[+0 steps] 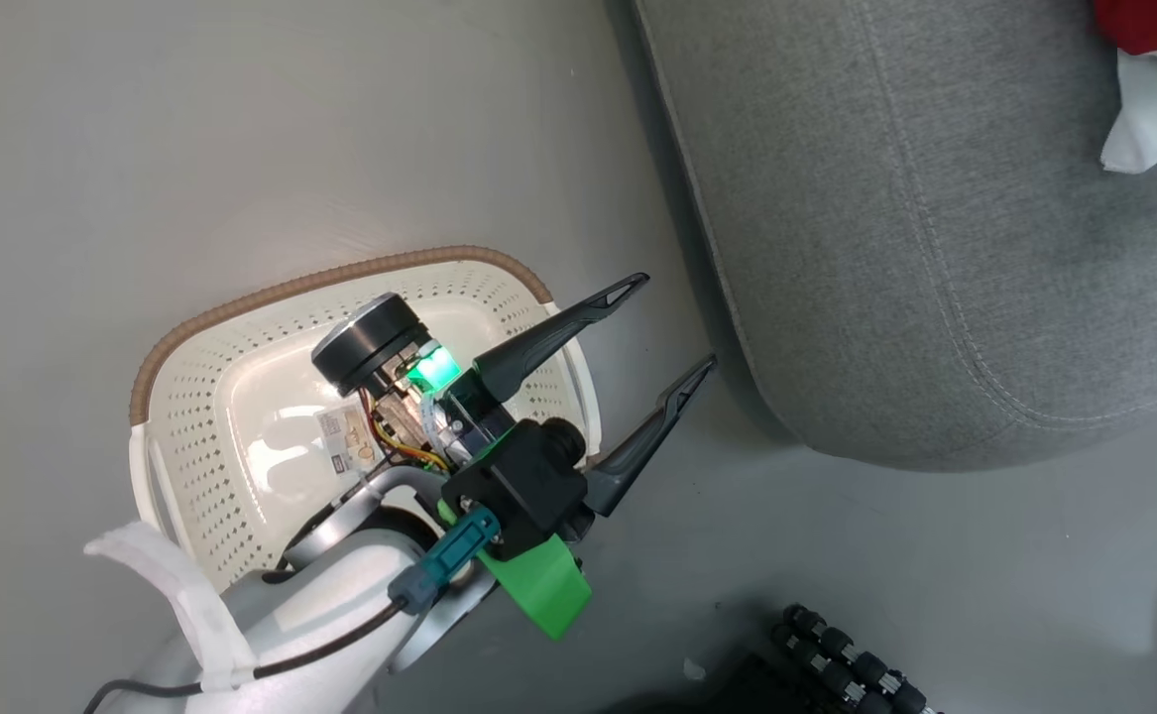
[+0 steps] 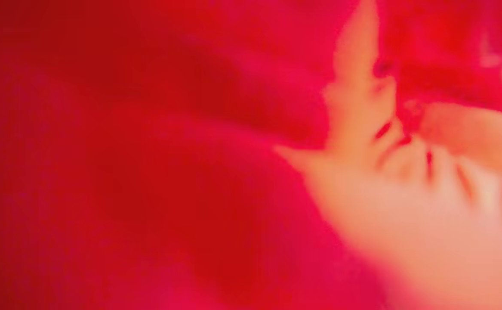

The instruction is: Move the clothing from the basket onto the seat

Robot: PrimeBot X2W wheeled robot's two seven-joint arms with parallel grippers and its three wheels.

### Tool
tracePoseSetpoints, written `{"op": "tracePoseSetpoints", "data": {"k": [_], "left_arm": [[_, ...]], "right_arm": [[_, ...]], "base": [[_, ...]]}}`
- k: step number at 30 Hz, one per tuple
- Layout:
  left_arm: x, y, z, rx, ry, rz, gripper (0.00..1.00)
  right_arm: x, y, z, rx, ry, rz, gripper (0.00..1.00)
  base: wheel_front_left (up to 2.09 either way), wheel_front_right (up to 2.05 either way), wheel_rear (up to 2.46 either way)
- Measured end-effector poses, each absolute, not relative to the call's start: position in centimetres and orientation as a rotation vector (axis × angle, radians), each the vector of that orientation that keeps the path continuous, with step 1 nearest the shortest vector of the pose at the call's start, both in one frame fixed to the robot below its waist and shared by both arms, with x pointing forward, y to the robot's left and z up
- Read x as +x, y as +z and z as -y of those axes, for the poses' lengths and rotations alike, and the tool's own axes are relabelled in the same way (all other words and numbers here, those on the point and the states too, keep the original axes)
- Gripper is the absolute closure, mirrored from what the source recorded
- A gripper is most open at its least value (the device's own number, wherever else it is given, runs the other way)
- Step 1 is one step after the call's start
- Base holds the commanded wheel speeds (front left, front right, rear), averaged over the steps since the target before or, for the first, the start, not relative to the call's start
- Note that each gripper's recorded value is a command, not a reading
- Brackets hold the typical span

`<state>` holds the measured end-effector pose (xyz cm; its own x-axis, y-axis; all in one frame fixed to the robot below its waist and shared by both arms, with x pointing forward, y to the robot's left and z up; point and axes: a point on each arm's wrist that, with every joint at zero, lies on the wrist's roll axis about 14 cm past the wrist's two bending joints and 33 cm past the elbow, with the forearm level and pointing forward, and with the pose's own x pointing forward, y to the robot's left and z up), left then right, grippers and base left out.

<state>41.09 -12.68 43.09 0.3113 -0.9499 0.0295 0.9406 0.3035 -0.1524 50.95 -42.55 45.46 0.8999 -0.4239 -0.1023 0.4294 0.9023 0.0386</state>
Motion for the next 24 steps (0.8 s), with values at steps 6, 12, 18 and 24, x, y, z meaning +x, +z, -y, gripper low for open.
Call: {"op": "tracePoseSetpoints", "data": {"k": [6,12,18,24], "left_arm": [[41.5,41.9,12.0,-0.151,-1.23,-0.096,0.0],[41.5,42.7,12.1,-0.148,-1.222,-0.074,0.0],[41.3,43.8,11.9,-0.148,-1.201,-0.057,0.0],[40.7,44.9,11.8,-0.146,-1.188,-0.043,0.0]], "right_arm": [[50.7,42.7,42.0,0.078,-0.456,-0.14,0.0],[47.6,41.3,41.8,0.101,-0.492,-0.173,0.0],[44.3,40.1,40.7,0.128,-0.506,-0.204,0.0],[41.5,39.5,39.3,0.152,-0.509,-0.226,0.0]], "base": [[0.0,0.0,0.0],[0.0,0.0,0.0],[0.0,0.0,0.0],[0.0,0.0,0.0]]}}
